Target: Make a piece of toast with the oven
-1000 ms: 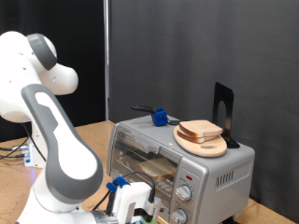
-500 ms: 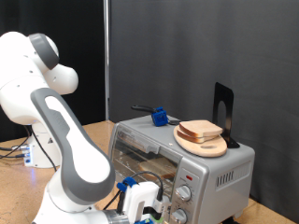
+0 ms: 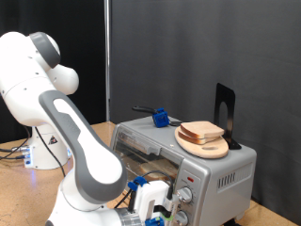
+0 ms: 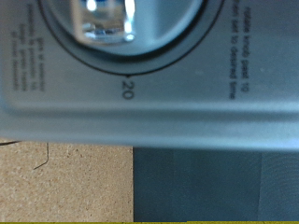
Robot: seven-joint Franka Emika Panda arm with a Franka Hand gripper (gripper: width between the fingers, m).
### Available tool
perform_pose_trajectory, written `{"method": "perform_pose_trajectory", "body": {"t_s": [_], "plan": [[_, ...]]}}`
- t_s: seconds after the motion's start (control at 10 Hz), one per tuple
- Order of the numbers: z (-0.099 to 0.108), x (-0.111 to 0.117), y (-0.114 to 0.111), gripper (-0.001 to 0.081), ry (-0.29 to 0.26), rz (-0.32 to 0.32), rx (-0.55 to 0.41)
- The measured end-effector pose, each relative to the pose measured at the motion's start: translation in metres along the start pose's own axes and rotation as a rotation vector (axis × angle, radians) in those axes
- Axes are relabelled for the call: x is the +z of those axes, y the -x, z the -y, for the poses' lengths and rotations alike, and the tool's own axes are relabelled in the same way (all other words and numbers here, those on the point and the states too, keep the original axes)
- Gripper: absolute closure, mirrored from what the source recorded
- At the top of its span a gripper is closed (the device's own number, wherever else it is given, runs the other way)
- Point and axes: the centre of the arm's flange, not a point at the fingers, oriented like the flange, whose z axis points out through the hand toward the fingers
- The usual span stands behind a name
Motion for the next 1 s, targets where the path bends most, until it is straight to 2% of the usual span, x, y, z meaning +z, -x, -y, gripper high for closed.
{"method": "perform_pose_trajectory", "body": {"t_s": [0.6,0.7,0.8,0.9,1.0], "plan": [[0.0019,0.003,0.0004,0.0124,-0.004,-0.011,-0.002],[0.0014,0.0044,0.0008,0.0216,-0.003,-0.01,-0.001],[0.0003,0.0078,0.0016,0.0216,-0.001,-0.008,0.001],[-0.0006,0.0099,0.0019,0.0418,0.001,-0.009,0.003],[0.0011,0.0104,0.0031,0.0418,-0.002,-0.007,0.001]]}}
